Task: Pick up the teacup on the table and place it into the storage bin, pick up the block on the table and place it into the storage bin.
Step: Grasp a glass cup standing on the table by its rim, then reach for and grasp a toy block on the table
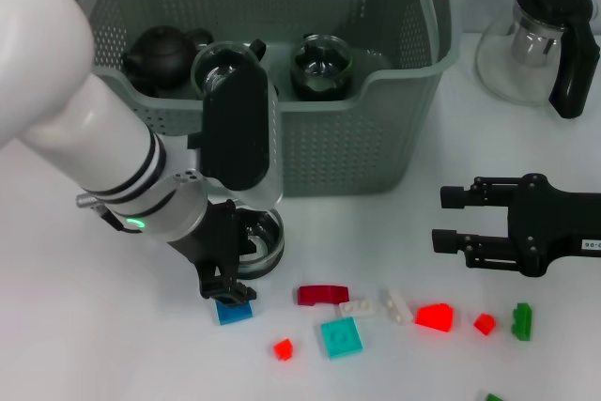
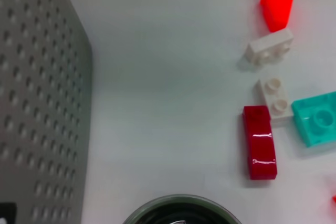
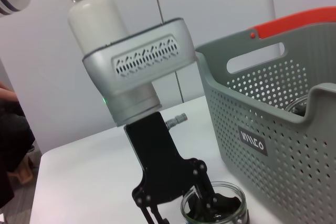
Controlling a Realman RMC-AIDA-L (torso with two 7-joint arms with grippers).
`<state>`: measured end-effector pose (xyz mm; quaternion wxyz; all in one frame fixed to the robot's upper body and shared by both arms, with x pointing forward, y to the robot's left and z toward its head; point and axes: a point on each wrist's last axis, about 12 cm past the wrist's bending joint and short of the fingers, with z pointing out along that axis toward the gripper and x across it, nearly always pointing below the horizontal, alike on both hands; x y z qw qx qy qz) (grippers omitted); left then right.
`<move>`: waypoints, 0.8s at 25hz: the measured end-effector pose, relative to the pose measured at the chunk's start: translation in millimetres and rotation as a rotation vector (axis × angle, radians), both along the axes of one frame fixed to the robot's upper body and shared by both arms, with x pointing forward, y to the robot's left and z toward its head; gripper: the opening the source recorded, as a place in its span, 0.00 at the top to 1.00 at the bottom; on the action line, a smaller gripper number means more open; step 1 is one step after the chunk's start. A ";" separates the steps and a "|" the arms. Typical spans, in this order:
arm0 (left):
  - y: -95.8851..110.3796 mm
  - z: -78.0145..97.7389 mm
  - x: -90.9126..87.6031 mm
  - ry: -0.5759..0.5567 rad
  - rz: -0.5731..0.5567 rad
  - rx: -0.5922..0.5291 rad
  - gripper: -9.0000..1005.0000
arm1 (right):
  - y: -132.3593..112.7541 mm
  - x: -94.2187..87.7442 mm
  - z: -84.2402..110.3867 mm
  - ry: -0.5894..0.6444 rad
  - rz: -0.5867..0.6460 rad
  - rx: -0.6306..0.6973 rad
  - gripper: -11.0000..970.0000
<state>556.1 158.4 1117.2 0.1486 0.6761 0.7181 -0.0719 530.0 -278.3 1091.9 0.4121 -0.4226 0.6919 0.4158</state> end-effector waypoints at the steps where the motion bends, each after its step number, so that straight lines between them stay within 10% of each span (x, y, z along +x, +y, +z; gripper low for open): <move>1: -1.4 -1.8 0.3 -0.005 0.002 0.007 0.45 | 0.0 0.0 0.0 0.000 0.000 0.000 0.32; 7: -3.9 -0.9 2.3 -0.014 0.018 -0.011 0.46 | -0.2 0.2 -0.6 0.001 -0.002 -0.005 0.32; 20: -2.8 5.7 1.8 -0.013 0.019 -0.019 0.89 | -0.6 0.9 -1.2 0.000 -0.008 -0.011 0.32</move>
